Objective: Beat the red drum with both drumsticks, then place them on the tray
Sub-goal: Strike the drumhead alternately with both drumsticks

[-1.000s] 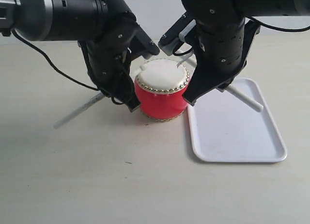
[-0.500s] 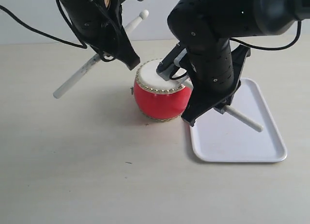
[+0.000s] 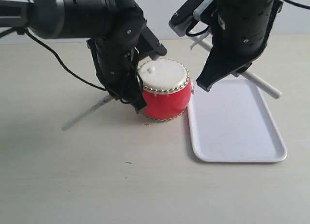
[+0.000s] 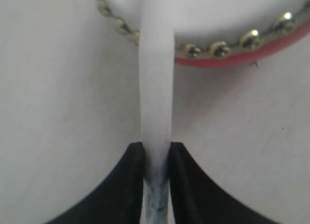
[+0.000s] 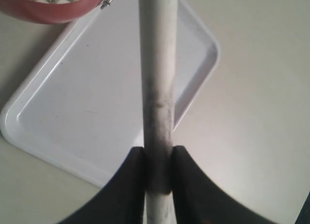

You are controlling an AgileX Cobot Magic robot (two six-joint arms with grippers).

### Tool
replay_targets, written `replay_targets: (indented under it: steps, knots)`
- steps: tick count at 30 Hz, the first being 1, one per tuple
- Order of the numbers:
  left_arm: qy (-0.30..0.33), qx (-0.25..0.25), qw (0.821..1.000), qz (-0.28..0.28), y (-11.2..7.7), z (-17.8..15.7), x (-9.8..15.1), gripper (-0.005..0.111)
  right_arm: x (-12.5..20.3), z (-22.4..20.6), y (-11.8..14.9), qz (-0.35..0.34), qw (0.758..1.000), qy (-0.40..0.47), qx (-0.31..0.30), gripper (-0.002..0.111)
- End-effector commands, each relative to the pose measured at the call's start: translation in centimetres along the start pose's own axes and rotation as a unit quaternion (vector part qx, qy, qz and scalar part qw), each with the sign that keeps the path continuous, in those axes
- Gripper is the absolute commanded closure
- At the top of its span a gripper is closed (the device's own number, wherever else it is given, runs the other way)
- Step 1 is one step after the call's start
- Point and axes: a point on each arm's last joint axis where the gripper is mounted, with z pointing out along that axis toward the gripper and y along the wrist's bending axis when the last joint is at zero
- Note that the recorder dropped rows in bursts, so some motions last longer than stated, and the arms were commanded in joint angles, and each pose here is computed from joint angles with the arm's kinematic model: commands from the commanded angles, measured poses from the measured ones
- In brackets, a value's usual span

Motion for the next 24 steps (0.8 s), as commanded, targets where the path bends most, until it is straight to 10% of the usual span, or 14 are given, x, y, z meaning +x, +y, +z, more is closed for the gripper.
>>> replay_targets:
  steps: [1,24]
  knots:
    - [0.026,0.009,1.000,0.009,-0.7,1.2,0.1,0.107,0.3,-1.1,-0.8,0.013,1.000,-0.018,0.006,0.108]
    - [-0.091,-0.028,0.994,-0.050,3.7,-11.2,1.3,0.107,-1.6,8.6,5.2,-0.058,0.988,0.132,-0.057,0.108]
